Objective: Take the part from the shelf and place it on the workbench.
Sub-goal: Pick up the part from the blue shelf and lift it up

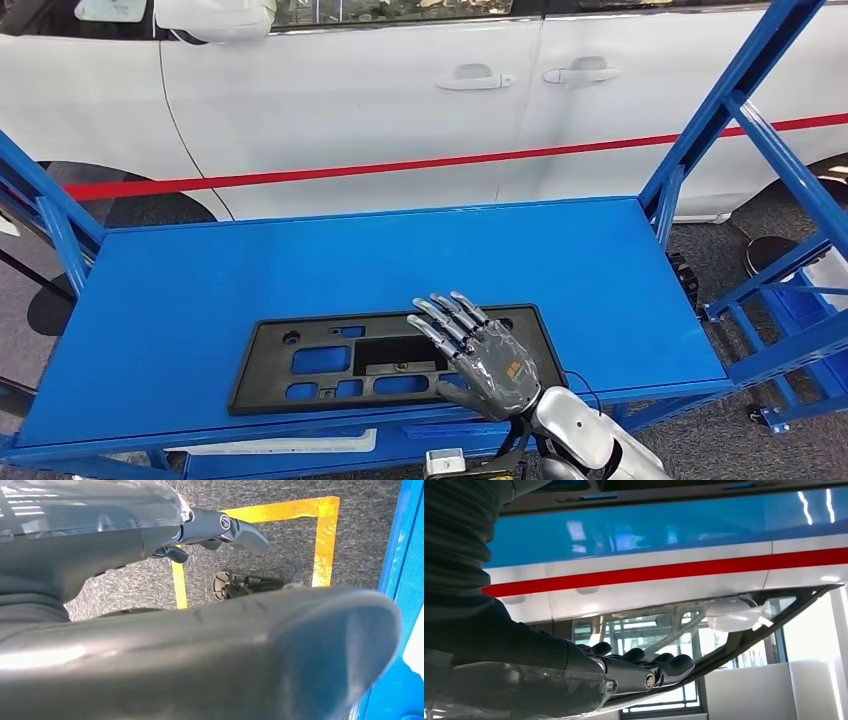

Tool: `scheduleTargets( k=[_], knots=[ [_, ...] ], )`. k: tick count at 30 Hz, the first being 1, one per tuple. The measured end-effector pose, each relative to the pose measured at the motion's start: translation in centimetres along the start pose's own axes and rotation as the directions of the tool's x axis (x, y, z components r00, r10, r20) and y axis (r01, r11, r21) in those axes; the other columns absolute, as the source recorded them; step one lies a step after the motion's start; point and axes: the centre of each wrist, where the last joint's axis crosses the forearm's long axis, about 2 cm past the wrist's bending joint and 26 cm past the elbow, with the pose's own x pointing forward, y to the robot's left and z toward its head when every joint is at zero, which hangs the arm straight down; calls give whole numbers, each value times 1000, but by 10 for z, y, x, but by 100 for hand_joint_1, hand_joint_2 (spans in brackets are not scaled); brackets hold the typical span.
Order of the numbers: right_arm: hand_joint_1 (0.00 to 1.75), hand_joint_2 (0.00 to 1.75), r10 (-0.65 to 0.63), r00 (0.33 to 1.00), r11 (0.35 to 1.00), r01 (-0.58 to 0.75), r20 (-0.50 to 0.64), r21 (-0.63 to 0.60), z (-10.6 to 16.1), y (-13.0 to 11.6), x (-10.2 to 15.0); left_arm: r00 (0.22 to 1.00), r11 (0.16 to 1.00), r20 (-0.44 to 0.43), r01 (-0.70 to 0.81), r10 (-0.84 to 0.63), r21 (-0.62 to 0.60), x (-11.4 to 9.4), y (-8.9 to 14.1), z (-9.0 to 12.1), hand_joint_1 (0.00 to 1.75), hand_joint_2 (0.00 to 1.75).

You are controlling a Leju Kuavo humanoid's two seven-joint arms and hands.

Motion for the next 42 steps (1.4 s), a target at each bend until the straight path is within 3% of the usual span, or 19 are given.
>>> scheduleTargets(
  k=[7, 15, 25, 33, 42],
  knots=[
    [0, 175, 35, 999, 999, -35, -18, 30, 11, -3, -12, 1000, 1000, 28, 9, -9, -13, 7, 2, -2, 0, 0],
    [0, 175, 75, 997, 994, -72, -33, 83, 25, -16, -35, 999, 999, -2, 39, -39, 2, 10, 6, -3, 0, 0],
    [0, 175, 94, 995, 994, -91, -35, 68, 19, -27, -48, 998, 998, 4, 55, -55, -2, 8, 9, -3, 0, 0],
    [0, 175, 136, 989, 991, -136, -51, -2, 17, -36, -41, 998, 998, -9, 68, -68, -11, 9, 6, -3, 0, 0],
    [0, 175, 189, 981, 952, -193, -41, -236, -8, -66, -45, 997, 997, 20, 69, -69, -14, 23, 1, -5, 0, 0]
  ],
)
